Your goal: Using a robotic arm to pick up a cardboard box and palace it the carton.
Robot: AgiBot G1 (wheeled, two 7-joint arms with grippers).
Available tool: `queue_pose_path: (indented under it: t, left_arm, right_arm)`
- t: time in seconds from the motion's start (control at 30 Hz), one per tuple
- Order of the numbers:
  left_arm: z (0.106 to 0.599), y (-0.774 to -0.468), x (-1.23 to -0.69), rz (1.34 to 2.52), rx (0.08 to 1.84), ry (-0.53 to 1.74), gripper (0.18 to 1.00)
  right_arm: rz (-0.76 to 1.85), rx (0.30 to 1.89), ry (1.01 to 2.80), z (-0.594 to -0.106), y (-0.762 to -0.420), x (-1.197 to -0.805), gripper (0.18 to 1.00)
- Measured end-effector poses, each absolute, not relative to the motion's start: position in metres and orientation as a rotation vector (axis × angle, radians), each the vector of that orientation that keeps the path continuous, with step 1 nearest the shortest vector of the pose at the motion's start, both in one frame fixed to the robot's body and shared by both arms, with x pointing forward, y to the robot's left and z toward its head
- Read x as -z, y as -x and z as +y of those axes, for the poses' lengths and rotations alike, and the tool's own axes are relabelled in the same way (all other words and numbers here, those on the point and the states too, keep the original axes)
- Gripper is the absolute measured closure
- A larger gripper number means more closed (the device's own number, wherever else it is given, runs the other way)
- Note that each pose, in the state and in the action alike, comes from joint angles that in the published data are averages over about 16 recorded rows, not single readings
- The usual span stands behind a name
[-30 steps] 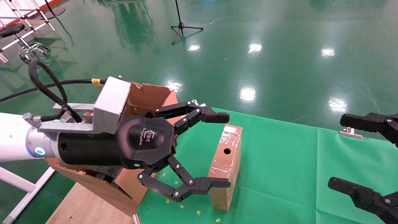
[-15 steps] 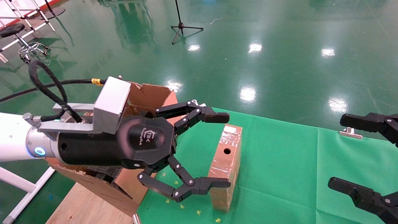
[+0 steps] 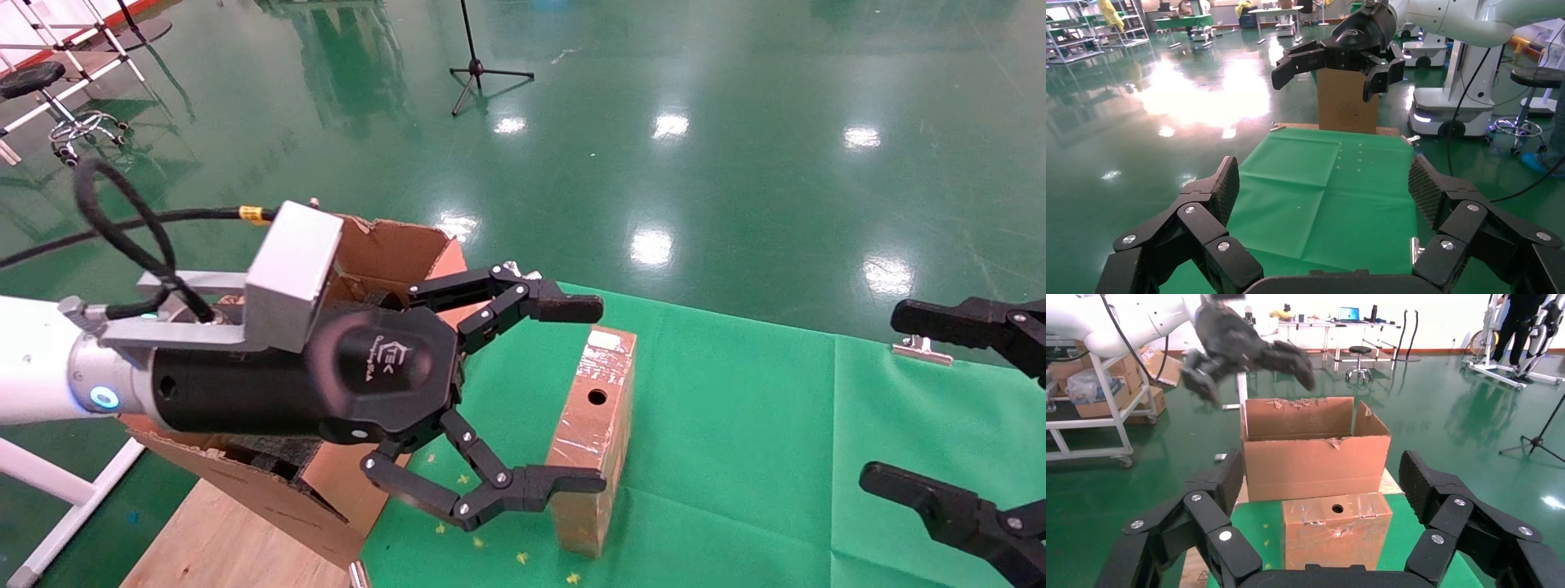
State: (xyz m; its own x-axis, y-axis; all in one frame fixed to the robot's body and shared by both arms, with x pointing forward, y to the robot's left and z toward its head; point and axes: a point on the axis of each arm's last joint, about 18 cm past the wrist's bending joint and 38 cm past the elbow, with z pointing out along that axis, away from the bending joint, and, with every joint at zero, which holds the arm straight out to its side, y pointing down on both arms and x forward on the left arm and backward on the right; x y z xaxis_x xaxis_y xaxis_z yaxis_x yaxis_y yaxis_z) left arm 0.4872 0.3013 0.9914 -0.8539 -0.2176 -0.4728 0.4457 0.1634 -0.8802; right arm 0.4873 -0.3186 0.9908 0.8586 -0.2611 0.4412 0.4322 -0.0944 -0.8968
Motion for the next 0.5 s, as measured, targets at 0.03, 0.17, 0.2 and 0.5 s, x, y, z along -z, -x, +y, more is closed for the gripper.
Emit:
queue_pose_path:
  t: [0.03, 0.17, 0.2, 0.5]
  left_arm:
    - [0.301, -0.49, -0.992, 1.949, 1.73, -0.201, 0.183]
    - [0.301, -0.501, -0.993, 1.96, 1.688, -0.143, 0.183]
    - [0.301, -0.504, -0.994, 1.962, 1.677, -0.129, 0.183]
    - [0.298, -0.521, -1.001, 1.966, 1.612, -0.046, 0.183]
  right_arm:
    - [-0.139, 0.583, 1.562, -0.319, -0.487, -0.991, 0.203]
    - [-0.139, 0.583, 1.562, -0.319, -0.487, -0.991, 0.233]
    - [-0.139, 0.583, 1.562, -0.319, -0.487, -0.991, 0.242]
    - [-0.139, 0.583, 1.562, -0.319, -0.487, -0.991, 0.37]
